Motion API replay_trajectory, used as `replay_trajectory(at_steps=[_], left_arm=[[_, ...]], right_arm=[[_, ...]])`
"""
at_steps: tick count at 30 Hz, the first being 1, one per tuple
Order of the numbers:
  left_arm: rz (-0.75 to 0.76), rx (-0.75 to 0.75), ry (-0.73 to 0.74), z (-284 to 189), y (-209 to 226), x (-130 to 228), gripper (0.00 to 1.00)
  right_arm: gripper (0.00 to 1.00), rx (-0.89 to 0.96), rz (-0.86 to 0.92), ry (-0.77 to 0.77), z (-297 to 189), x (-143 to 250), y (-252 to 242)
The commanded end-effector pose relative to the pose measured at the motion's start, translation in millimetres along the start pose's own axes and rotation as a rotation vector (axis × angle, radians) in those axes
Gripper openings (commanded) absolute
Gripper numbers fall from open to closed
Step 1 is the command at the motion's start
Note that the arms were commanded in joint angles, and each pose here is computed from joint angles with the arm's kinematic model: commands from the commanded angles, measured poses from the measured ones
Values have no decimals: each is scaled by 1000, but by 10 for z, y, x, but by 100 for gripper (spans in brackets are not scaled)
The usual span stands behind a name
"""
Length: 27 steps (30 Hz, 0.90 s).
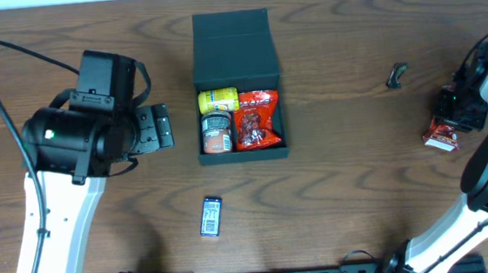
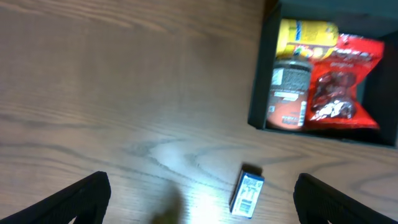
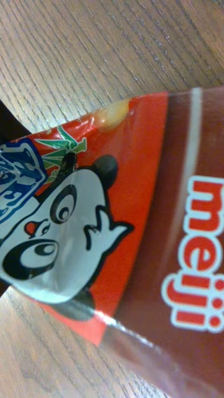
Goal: Pack container
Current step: 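Lift the Hello Panda box and carry it over the black box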
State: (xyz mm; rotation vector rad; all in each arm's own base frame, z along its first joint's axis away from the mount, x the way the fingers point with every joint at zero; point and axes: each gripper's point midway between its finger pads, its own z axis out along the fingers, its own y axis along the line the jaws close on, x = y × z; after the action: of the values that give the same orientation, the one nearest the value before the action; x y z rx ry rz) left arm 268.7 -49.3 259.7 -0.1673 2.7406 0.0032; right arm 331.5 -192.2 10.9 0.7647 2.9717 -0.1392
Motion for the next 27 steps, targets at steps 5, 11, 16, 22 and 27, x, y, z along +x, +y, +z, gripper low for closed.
replay_trajectory(at_steps=[5,11,16,22,27], left_arm=[[11,-62,-16,11,106,-3,95],[8,-60,-34,-41,122,1,95],[8,-61,-32,-52,130,15,95],[3,-61,-33,-57,132,19,95],[-5,-52,-56,-126,145,26,95]], right_arm=[[6,-8,53,6,-35,10,-33],[1,-83,64,-117,-492,-122,59],[1,-277,46,-262,-1161,-167,364],[1,-486,-58,-413,-2110,136,867],[1,-604,-200,-455,-2703,718,1453]])
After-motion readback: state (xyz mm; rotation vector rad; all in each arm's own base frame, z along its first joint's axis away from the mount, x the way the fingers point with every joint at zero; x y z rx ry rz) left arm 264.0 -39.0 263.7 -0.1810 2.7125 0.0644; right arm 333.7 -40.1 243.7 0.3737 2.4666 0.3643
